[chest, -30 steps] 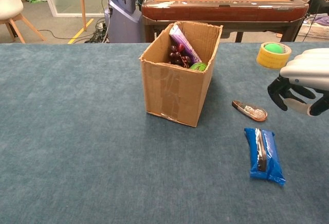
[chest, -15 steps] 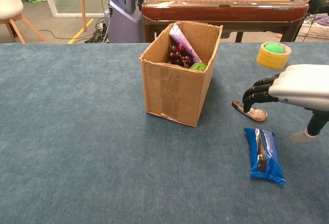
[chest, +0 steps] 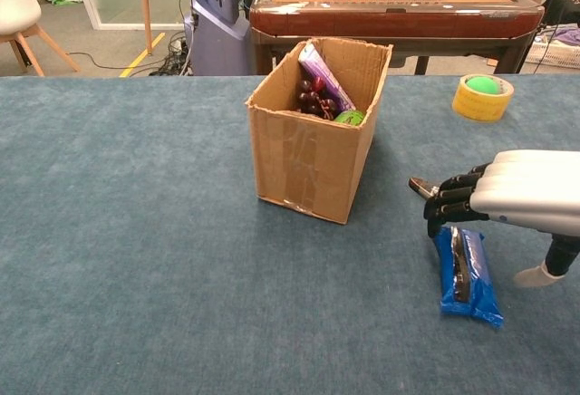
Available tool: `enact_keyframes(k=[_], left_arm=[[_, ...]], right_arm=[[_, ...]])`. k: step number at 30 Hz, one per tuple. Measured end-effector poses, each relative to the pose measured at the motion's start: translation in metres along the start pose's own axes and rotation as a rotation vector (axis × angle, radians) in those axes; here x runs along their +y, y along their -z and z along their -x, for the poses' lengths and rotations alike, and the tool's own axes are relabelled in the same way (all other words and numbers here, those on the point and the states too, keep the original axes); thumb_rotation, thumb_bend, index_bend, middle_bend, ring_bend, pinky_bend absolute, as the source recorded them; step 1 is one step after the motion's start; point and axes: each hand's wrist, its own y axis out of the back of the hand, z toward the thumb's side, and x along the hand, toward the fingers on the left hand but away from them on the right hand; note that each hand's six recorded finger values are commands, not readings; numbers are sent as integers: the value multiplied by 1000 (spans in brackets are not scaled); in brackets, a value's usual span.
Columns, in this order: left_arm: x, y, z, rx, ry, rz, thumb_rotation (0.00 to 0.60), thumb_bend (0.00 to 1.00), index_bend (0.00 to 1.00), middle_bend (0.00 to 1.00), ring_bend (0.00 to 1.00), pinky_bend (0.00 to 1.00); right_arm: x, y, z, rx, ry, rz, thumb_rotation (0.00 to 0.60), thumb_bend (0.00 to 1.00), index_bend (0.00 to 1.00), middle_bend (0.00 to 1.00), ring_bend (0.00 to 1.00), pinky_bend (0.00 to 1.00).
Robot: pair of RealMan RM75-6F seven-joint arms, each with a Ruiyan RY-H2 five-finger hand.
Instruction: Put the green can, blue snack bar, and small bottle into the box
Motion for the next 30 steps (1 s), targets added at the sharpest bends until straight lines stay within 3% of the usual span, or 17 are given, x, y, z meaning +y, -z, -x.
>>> enact_keyframes(k=[13, 19, 26, 30], left_arm=[[2, 2, 0, 5, -3, 7, 600, 311, 293, 317, 273, 450], [3, 2, 0, 5, -6, 9, 600, 311, 293, 317, 273, 450], [4, 3, 1, 7, -9, 11, 600, 311, 293, 318, 273, 450], [4, 3, 1, 6, -9, 10, 600, 311, 293, 317, 273, 450]], right_arm=[[-4, -9, 17, 27, -11, -17, 600, 0, 250, 261, 149, 302], [-5, -12, 22, 34, -4, -17, 600, 0, 303, 369, 264, 313], [-3, -12, 25, 29, 26, -18, 600, 0, 485, 555, 474, 488], [0, -9, 23, 13, 64, -6, 600, 7, 538, 608, 533, 541]])
